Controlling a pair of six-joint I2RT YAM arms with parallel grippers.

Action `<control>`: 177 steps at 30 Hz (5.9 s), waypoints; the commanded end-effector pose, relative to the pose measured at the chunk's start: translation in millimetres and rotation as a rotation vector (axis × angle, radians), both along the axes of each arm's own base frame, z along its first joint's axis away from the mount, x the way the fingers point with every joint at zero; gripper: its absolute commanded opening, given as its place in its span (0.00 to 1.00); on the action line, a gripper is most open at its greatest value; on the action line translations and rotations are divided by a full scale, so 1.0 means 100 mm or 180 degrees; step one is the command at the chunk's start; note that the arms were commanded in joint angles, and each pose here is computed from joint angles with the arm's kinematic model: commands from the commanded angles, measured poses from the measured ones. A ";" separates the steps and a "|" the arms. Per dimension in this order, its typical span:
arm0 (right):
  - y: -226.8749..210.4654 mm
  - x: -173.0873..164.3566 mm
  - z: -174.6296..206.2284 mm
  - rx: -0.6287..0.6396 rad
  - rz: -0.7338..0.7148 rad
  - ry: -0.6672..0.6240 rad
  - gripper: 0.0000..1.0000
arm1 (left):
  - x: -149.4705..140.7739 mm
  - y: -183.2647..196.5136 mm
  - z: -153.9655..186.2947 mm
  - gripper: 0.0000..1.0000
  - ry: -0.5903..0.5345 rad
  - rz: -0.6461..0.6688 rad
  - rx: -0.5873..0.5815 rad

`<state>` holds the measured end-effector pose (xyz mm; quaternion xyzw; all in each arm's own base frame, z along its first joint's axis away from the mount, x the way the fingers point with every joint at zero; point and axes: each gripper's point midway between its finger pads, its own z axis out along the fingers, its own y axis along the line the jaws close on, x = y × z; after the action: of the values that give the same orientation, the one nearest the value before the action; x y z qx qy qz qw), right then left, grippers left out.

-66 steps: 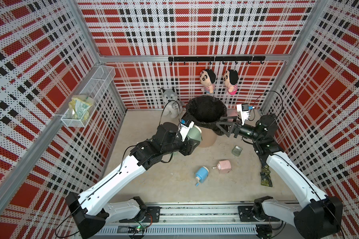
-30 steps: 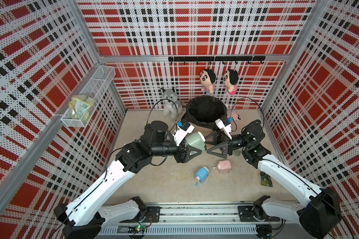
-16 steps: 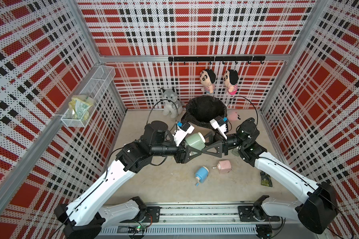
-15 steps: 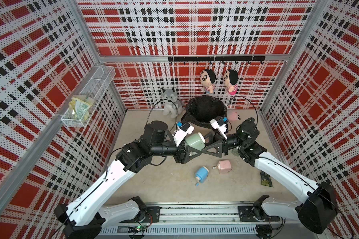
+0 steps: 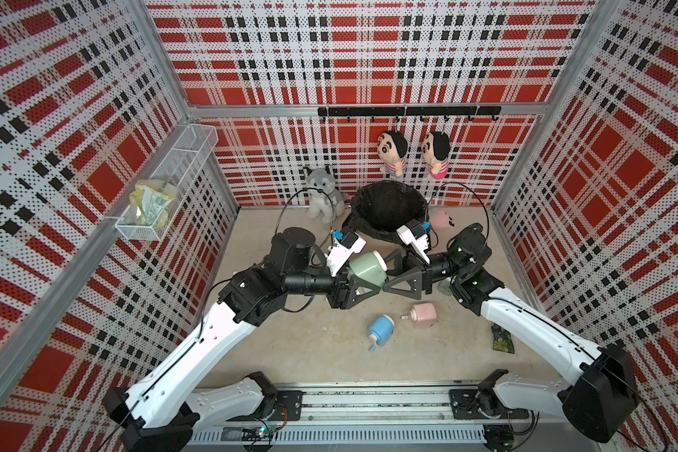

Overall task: Take out the pencil sharpener tray and clean the shavings
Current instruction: Open the container of the pencil sharpener, then pour the shavings into the trash bin.

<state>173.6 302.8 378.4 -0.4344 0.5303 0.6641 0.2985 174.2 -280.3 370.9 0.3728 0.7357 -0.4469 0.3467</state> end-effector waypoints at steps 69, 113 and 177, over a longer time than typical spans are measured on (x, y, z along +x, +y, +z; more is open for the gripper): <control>-0.76 1.65 0.20 -0.0027 -0.1574 0.0334 0.53 | 0.17 0.13 0.37 0.51 -0.0402 0.0095 -0.0043; -1.16 2.62 0.08 0.0510 -0.2386 0.3593 0.52 | 0.74 0.38 -0.12 0.51 -0.0503 0.1124 0.0528; -1.23 2.45 0.08 0.0196 -0.3498 0.2460 0.57 | 1.04 0.44 -0.44 0.54 -0.0479 0.1672 0.0389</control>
<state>431.7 197.4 356.7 0.2315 0.7087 0.5900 0.3098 273.5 -236.3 308.7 0.2394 0.8257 -0.2543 0.4430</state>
